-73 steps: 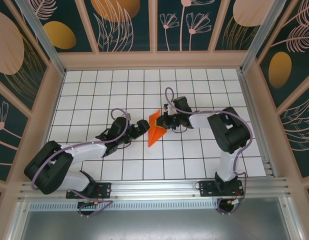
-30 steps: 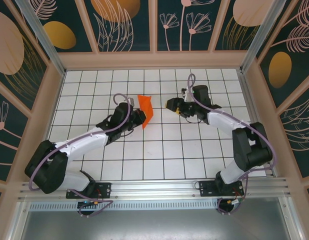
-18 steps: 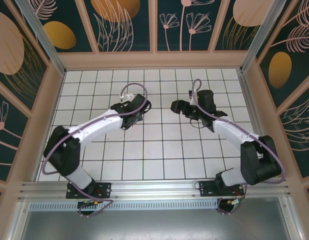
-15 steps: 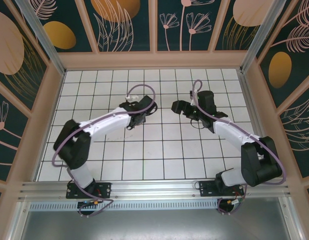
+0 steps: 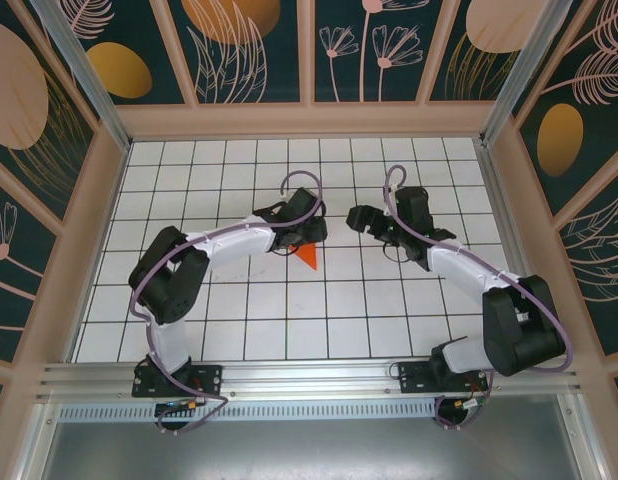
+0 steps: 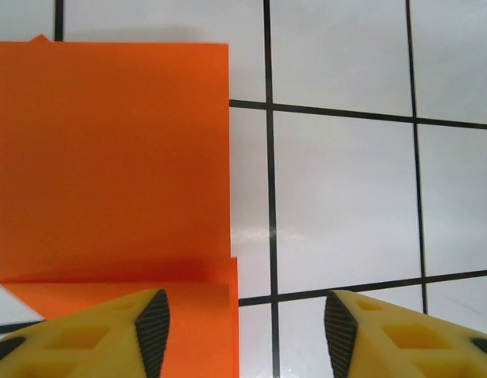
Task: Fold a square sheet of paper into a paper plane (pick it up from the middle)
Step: Turn over the paper at the center of the table, then fold the wing for the fifth time at the center of the table.
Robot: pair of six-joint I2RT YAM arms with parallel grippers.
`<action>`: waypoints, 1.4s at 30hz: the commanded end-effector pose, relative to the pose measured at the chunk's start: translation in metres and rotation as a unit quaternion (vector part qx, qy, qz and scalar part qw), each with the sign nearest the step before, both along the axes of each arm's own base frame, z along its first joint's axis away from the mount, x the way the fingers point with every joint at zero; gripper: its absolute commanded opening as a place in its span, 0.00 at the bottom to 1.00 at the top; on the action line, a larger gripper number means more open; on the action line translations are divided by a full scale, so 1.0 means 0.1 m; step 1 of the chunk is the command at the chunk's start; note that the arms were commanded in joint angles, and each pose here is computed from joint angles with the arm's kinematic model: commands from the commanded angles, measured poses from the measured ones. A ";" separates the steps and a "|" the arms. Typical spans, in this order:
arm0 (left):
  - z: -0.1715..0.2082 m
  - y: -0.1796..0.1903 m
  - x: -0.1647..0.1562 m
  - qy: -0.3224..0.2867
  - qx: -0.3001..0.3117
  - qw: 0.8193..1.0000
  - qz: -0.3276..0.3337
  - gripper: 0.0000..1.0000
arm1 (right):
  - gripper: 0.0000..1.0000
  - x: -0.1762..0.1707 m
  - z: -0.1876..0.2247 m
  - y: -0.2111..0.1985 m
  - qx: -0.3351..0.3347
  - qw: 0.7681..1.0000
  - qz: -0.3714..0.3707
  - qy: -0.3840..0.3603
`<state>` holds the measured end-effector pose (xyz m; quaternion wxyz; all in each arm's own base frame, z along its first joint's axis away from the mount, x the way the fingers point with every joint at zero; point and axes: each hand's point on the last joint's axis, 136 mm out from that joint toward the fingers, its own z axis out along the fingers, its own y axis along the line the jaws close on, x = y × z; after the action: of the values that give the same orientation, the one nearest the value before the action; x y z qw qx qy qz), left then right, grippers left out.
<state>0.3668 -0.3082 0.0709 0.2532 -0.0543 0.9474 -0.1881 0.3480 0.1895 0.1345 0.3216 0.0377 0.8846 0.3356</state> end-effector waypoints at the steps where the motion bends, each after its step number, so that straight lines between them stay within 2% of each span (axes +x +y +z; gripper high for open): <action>1: 0.30 -0.01 0.08 -0.022 -0.090 0.996 -0.001 0.62 | 0.80 -0.03 0.01 0.12 -0.002 1.000 0.007 -0.013; 4: 0.43 0.20 0.12 -0.042 -0.103 0.994 0.026 0.69 | 0.75 -0.11 -0.10 0.37 -0.016 0.999 0.028 0.001; 6: 0.53 0.41 0.14 -0.059 -0.097 0.992 0.053 0.76 | 0.67 -0.19 -0.20 0.64 -0.024 0.998 0.053 0.015; 11: 0.43 1.05 0.06 -0.063 -0.068 0.986 0.139 0.92 | 0.51 -0.30 -0.43 1.18 -0.034 0.993 0.102 0.053; 14: 0.38 1.33 -0.02 -0.065 -0.062 0.981 0.173 0.99 | 0.48 -0.29 -0.53 1.40 -0.041 0.990 0.120 0.064; 17: 0.32 1.52 -0.12 -0.064 -0.058 0.977 0.193 0.99 | 0.46 -0.22 -0.64 1.54 -0.051 0.988 0.124 0.075; 22: 0.24 1.72 -0.24 -0.063 -0.051 0.974 0.212 0.99 | 0.43 -0.05 -0.88 1.62 -0.087 0.985 0.115 0.094; 26: 0.23 1.78 -0.29 -0.065 -0.049 0.973 0.216 0.98 | 0.41 -0.05 -1.11 1.62 -0.117 0.978 0.130 0.114; 29: 0.23 1.79 -0.30 -0.066 -0.046 0.973 0.216 0.99 | 0.41 -0.15 -1.28 1.56 -0.151 0.967 0.165 0.125; 34: 0.24 1.77 -0.27 -0.068 -0.046 0.974 0.210 0.99 | 0.38 -0.60 -1.51 1.40 -0.188 0.930 0.282 0.145; 38: 0.27 1.75 -0.26 -0.070 -0.051 0.974 0.207 0.98 | 0.37 -0.86 -1.33 1.26 -0.195 0.911 0.345 0.117; 40: 0.27 1.72 -0.27 -0.069 -0.059 0.975 0.201 0.98 | 0.37 -0.83 -1.13 1.20 -0.211 0.911 0.347 0.076; 42: 0.28 1.65 -0.27 -0.067 -0.075 0.976 0.191 0.98 | 0.38 -0.73 -0.90 1.13 -0.216 0.921 0.322 0.036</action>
<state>0.3371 -0.1383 0.0932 0.3362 -0.2439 0.8905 -0.1859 0.2882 0.3235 0.0265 0.1547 -0.2713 0.9172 0.2473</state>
